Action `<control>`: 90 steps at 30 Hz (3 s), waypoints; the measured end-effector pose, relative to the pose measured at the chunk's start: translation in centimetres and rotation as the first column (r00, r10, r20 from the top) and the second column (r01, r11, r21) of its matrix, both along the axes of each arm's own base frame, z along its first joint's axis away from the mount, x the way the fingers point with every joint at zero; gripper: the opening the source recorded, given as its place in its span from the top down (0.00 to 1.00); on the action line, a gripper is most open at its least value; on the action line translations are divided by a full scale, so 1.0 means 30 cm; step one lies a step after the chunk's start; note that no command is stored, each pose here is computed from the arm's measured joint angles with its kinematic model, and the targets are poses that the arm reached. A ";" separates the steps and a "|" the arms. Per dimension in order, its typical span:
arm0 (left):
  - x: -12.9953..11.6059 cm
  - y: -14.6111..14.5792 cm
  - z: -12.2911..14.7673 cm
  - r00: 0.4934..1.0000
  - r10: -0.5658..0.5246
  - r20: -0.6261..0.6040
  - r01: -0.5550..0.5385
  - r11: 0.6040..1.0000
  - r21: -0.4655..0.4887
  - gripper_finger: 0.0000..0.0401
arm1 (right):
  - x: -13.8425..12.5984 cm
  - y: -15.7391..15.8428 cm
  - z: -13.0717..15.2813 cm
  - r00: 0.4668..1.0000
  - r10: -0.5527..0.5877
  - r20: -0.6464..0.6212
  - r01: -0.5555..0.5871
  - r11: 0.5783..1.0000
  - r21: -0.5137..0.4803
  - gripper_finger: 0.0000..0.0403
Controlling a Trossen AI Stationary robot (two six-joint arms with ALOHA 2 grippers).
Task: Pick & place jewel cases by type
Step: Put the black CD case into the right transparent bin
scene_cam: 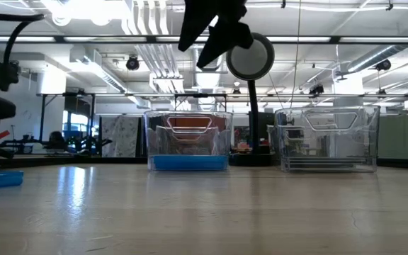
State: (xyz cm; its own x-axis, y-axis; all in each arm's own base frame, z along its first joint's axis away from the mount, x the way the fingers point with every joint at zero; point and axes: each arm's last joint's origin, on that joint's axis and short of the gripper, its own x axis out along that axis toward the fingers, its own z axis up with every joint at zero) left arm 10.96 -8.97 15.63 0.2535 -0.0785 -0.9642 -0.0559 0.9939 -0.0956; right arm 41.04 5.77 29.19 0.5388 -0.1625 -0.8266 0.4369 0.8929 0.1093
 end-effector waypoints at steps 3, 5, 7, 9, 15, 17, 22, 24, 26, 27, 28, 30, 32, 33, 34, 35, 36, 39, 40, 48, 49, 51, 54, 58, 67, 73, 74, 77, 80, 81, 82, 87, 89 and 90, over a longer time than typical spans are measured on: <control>0.022 0.001 0.002 0.993 0.069 0.100 -0.073 0.997 0.040 0.61 | -0.005 0.033 -0.001 1.000 -0.026 0.016 0.026 0.999 -0.042 0.37; 0.046 -0.008 0.011 0.979 0.105 0.172 -0.109 0.994 0.012 0.61 | -0.002 0.044 -0.002 0.997 -0.070 0.043 0.070 0.998 0.004 0.38; 0.075 -0.018 0.022 0.957 0.145 0.253 -0.141 0.989 -0.033 0.61 | 0.011 0.053 -0.012 0.991 -0.113 0.076 0.100 0.983 0.157 0.38; 0.114 -0.029 0.040 0.910 0.198 0.364 -0.175 0.980 -0.096 0.61 | 0.044 0.050 -0.040 0.978 -0.171 0.122 0.122 0.935 0.333 0.38; 0.129 -0.007 0.133 0.914 0.274 0.299 -0.271 0.961 -0.050 0.61 | 0.182 0.050 -0.267 0.941 -0.286 0.182 0.124 0.790 0.601 0.39; 0.088 0.007 0.165 0.941 0.307 0.143 -0.313 0.949 0.026 0.61 | 0.227 0.065 -0.339 0.950 -0.254 0.184 0.064 0.732 0.678 0.39; 0.005 0.009 0.163 0.912 0.367 -0.186 -0.365 0.930 0.045 0.61 | 0.317 0.085 -0.429 0.958 -0.207 0.200 0.006 0.709 0.705 0.39; -0.008 0.004 0.137 0.894 0.380 -0.238 -0.384 0.923 0.032 0.61 | 0.338 0.079 -0.434 0.956 -0.196 0.217 -0.010 0.720 0.694 0.39; -0.012 -0.005 0.107 0.871 0.406 -0.278 -0.420 0.908 0.011 0.61 | 0.355 0.074 -0.427 0.953 -0.181 0.242 -0.035 0.731 0.682 0.39; -0.014 -0.010 0.094 0.862 0.412 -0.295 -0.428 0.904 0.011 0.61 | 0.358 0.073 -0.422 0.953 -0.166 0.254 -0.051 0.736 0.675 0.39; -0.013 -0.013 0.080 0.857 0.417 -0.301 -0.437 0.900 0.002 0.61 | 0.360 0.073 -0.417 0.953 -0.152 0.262 -0.067 0.738 0.672 0.39; -0.008 -0.018 0.052 0.849 0.427 -0.312 -0.455 0.890 -0.020 0.61 | 0.362 0.071 -0.412 0.954 -0.139 0.267 -0.080 0.738 0.670 0.39; -0.009 -0.019 0.018 0.835 0.441 -0.329 -0.473 0.881 -0.020 0.61 | 0.358 0.067 -0.417 0.960 -0.133 0.248 -0.071 0.738 0.671 0.39; -0.010 -0.020 0.005 0.826 0.451 -0.338 -0.486 0.874 -0.022 0.61 | 0.357 0.063 -0.420 0.962 -0.133 0.237 -0.067 0.729 0.681 0.39; -0.010 -0.020 -0.007 0.817 0.464 -0.344 -0.501 0.865 -0.023 0.61 | 0.356 0.062 -0.422 0.965 -0.129 0.226 -0.066 0.717 0.693 0.39; -0.010 -0.020 -0.019 0.808 0.476 -0.346 -0.516 0.856 -0.028 0.61 | 0.356 0.059 -0.423 0.968 -0.124 0.219 -0.068 0.708 0.703 0.39; -0.009 -0.021 -0.028 0.800 0.489 -0.349 -0.532 0.846 -0.036 0.61 | 0.354 0.060 -0.425 0.970 -0.118 0.211 -0.068 0.703 0.708 0.39; 0.011 -0.030 -0.038 0.786 0.524 -0.328 -0.580 0.809 -0.097 0.61 | 0.346 0.062 -0.437 0.977 -0.105 0.186 -0.060 0.701 0.711 0.39; 0.022 -0.034 -0.035 0.782 0.540 -0.310 -0.598 0.791 -0.130 0.61 | 0.345 0.065 -0.441 0.979 -0.096 0.178 -0.062 0.695 0.716 0.39; 0.105 -0.059 0.039 0.753 0.656 -0.057 -0.607 0.658 -0.446 0.61 | 0.330 0.068 -0.456 0.990 0.014 0.138 -0.117 0.611 0.783 0.39; 0.113 -0.059 0.057 0.740 0.673 -0.015 -0.594 0.642 -0.484 0.61 | 0.325 0.071 -0.465 0.992 0.020 0.125 -0.111 0.610 0.784 0.39; 0.114 -0.052 0.080 0.717 0.696 0.038 -0.584 0.630 -0.512 0.61 | 0.310 0.071 -0.487 0.997 0.025 0.071 -0.071 0.614 0.786 0.39; 0.085 -0.031 0.076 0.713 0.701 0.031 -0.617 0.647 -0.448 0.61 | 0.283 0.069 -0.524 0.999 0.032 -0.014 -0.010 0.637 0.771 0.39; 0.044 -0.018 0.052 0.739 0.668 -0.083 -0.645 0.668 -0.371 0.61 | 0.274 0.068 -0.541 0.999 0.028 -0.027 0.002 0.646 0.763 0.39; 0.040 -0.131 0.065 0.863 0.494 -0.108 -0.450 0.652 -0.611 0.61 | 0.306 -0.052 -0.549 0.990 -0.114 0.085 0.008 0.641 0.767 0.39; 0.053 -0.180 -0.008 0.868 0.470 -0.159 -0.467 0.668 -0.579 0.61 | 0.312 -0.084 -0.605 0.997 -0.075 0.036 0.012 0.568 0.823 0.39; 0.061 -0.190 -0.016 0.876 0.455 -0.159 -0.454 0.669 -0.588 0.61 | 0.312 -0.080 -0.610 0.998 -0.052 0.034 0.000 0.552 0.834 0.39; 0.080 -0.216 -0.042 0.888 0.430 -0.163 -0.435 0.669 -0.602 0.61 | 0.310 -0.047 -0.625 0.999 -0.014 0.034 -0.021 0.544 0.839 0.39; 0.095 -0.233 -0.067 0.888 0.429 -0.167 -0.436 0.670 -0.601 0.61 | 0.312 -0.040 -0.625 0.999 -0.018 0.035 -0.020 0.534 0.846 0.39; 0.099 -0.236 -0.073 0.887 0.431 -0.167 -0.438 0.670 -0.599 0.61 | 0.312 -0.040 -0.625 0.999 -0.020 0.036 -0.020 0.532 0.846 0.39; 0.102 -0.236 -0.080 0.884 0.435 -0.170 -0.445 0.672 -0.592 0.61 | 0.312 -0.039 -0.625 0.999 -0.021 0.035 -0.019 0.531 0.847 0.39; 0.129 -0.214 -0.096 0.856 0.497 -0.143 -0.482 0.668 -0.567 0.61 | 0.321 -0.037 -0.614 0.999 -0.026 0.040 -0.020 0.525 0.851 0.39; 0.144 -0.198 -0.096 0.843 0.525 -0.119 -0.493 0.663 -0.563 0.61 | 0.327 -0.036 -0.605 0.999 -0.024 0.046 -0.027 0.523 0.852 0.39; 0.151 -0.190 -0.096 0.839 0.532 -0.114 -0.496 0.662 -0.562 0.61 | 0.332 -0.035 -0.599 0.998 -0.022 0.052 -0.033 0.521 0.853 0.39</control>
State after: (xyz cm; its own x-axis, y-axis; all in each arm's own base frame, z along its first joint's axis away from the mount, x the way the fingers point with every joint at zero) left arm 15.50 -14.67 12.74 0.4669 -0.4261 -0.7749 -0.5190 0.5775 -0.6302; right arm 51.00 4.71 11.22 0.5811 0.6087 -0.5402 0.4019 0.3625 0.8409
